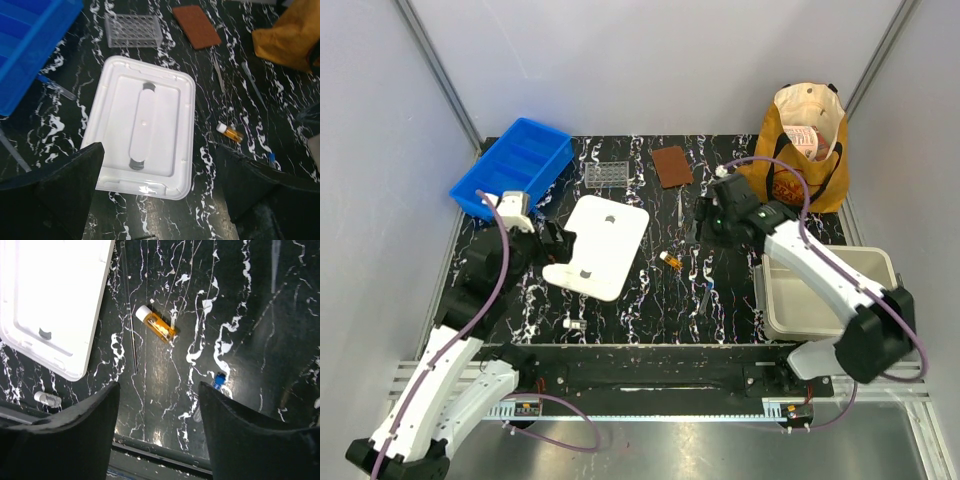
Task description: Organize the chemistry lab equipment
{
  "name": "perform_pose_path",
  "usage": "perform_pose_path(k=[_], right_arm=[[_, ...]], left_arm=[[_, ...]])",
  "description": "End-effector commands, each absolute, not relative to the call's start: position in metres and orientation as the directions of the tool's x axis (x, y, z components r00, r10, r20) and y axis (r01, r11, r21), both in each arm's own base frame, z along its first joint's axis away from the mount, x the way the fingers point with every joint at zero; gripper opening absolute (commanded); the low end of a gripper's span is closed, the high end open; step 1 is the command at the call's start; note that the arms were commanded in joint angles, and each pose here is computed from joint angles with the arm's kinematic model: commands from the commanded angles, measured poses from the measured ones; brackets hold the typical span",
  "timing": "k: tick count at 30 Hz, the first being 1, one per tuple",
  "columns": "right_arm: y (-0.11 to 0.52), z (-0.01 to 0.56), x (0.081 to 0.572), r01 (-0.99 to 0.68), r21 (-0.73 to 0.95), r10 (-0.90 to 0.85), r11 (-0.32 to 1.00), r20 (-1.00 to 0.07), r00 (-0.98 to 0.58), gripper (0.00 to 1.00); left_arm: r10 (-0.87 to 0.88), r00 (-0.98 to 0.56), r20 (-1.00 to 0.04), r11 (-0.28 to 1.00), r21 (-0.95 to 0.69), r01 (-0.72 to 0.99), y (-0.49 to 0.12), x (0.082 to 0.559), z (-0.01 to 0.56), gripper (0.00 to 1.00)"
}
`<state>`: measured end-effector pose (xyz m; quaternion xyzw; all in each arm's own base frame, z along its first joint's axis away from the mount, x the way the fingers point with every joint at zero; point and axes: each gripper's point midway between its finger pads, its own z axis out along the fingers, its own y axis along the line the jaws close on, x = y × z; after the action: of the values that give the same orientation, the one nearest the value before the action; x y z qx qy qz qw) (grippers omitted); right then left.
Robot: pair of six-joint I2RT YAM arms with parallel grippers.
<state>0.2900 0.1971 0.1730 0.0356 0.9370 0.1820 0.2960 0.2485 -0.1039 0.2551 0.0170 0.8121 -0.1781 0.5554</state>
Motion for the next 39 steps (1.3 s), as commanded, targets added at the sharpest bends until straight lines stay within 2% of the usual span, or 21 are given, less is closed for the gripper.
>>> perform_pose_path(k=[1, 5, 14, 28, 39], right_arm=[[0.222, 0.159, 0.307, -0.166, 0.329, 0.035, 0.93, -0.527, -0.849, 0.62], [0.233, 0.128, 0.321, -0.209, 0.256, -0.054, 0.944, -0.505, -0.861, 0.54], [0.251, 0.08, 0.333, -0.291, 0.162, -0.198, 0.943, -0.43, -0.881, 0.51], [0.26, 0.041, 0.324, -0.333, 0.163, -0.251, 0.929, -0.386, -0.888, 0.52], [0.256, 0.016, 0.314, -0.362, 0.118, -0.298, 0.925, -0.365, -0.882, 0.45]], left_arm=[[-0.222, -0.286, -0.932, 0.96, -0.26, 0.102, -0.077, 0.252, 0.271, 0.98], [-0.223, -0.281, -0.933, 0.961, -0.259, 0.097, -0.076, 0.251, 0.27, 0.98], [-0.234, -0.27, -0.934, 0.963, -0.261, 0.066, -0.071, 0.252, 0.272, 0.97], [-0.247, -0.29, -0.925, 0.959, -0.275, 0.061, -0.073, 0.254, 0.266, 0.94], [-0.24, -0.328, -0.914, 0.959, -0.275, 0.063, -0.077, 0.256, 0.258, 0.92]])
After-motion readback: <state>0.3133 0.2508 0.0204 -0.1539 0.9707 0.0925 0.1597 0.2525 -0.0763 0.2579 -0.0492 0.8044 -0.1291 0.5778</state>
